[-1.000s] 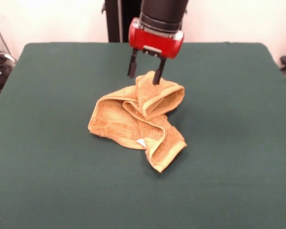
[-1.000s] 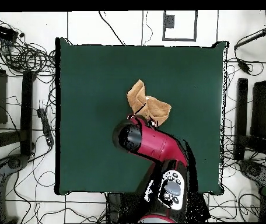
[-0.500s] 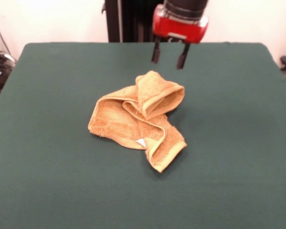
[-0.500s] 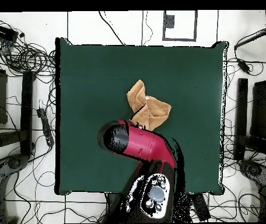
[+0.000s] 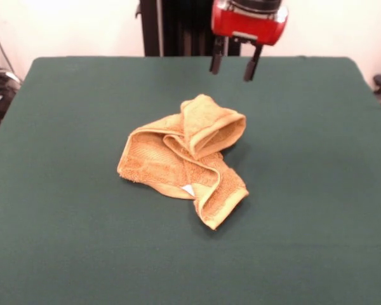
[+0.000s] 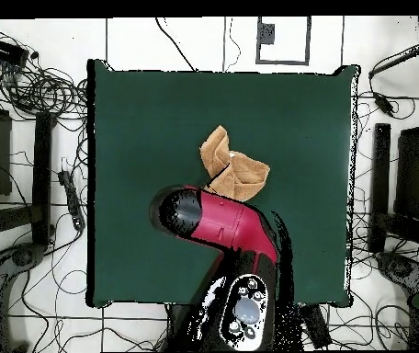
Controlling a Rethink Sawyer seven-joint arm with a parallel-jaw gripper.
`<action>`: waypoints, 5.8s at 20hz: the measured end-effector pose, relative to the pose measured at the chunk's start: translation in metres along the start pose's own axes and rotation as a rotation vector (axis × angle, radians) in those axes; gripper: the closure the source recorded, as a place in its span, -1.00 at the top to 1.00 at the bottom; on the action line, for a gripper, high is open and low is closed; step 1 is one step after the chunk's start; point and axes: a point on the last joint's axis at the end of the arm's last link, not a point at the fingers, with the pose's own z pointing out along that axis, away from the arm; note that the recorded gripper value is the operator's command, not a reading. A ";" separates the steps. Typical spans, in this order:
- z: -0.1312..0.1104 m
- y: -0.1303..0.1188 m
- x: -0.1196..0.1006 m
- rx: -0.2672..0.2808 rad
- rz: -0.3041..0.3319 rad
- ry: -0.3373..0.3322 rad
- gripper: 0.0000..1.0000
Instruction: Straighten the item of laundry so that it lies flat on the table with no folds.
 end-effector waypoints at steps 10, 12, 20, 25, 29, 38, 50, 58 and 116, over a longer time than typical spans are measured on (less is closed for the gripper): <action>0.034 -0.029 -0.011 0.026 0.025 0.005 1.00; 0.041 -0.031 -0.013 0.027 0.029 -0.007 1.00; 0.046 -0.028 -0.026 0.030 0.026 -0.107 1.00; 0.039 -0.007 -0.031 0.022 0.001 -0.130 1.00; 0.037 0.007 -0.046 0.010 -0.002 -0.157 1.00; 0.068 0.023 -0.044 0.021 -0.027 -0.114 1.00; 0.120 0.022 -0.018 0.045 -0.037 -0.009 1.00; 0.120 0.021 -0.020 0.042 -0.021 0.000 -1.00; 0.090 0.008 0.053 0.039 0.154 0.080 1.00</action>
